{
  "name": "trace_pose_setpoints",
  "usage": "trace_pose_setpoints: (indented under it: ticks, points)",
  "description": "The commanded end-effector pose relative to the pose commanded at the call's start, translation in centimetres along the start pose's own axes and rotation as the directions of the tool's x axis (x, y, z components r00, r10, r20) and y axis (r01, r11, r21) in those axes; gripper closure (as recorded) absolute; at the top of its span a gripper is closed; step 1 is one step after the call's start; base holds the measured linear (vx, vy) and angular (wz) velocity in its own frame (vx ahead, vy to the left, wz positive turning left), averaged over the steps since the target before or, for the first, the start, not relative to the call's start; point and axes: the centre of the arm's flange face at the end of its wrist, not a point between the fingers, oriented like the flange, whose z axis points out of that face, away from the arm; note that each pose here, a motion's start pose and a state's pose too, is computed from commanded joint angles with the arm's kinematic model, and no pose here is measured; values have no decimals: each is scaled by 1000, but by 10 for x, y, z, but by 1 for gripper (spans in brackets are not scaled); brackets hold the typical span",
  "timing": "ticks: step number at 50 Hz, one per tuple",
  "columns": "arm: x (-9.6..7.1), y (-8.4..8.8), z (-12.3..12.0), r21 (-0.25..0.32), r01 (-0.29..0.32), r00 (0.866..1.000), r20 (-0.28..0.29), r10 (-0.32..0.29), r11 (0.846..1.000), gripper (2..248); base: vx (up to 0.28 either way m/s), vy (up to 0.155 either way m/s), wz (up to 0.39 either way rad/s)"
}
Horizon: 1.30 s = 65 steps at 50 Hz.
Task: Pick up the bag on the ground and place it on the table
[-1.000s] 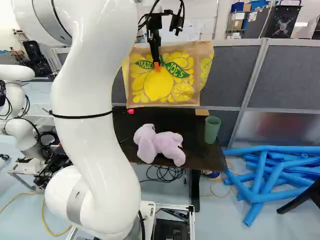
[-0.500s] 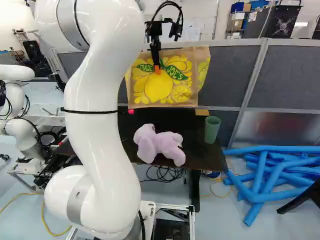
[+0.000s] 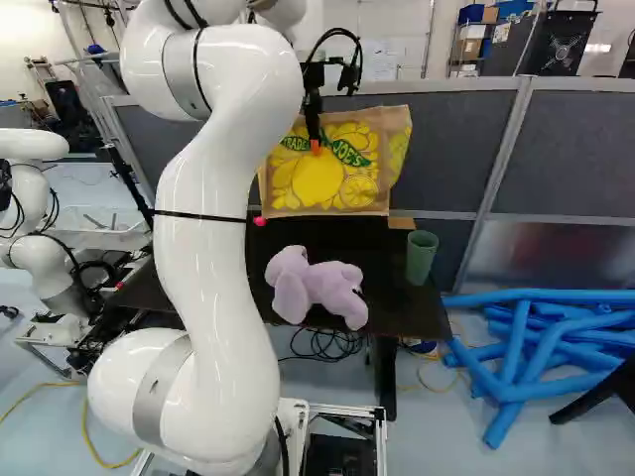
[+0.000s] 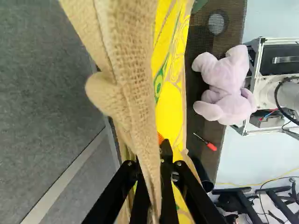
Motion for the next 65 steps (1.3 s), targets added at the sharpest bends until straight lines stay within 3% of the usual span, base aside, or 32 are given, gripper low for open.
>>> trace_pose_setpoints:
  ticks: [33, 65]
  points:
    - [-14, -31, 53, -59, 19, 1000, -1, -19, 998, 229, 0, 0, 0]
    - [-16, -66, 105, -45, 21, 1000, 0, -21, 999, 229, 0, 0, 0]
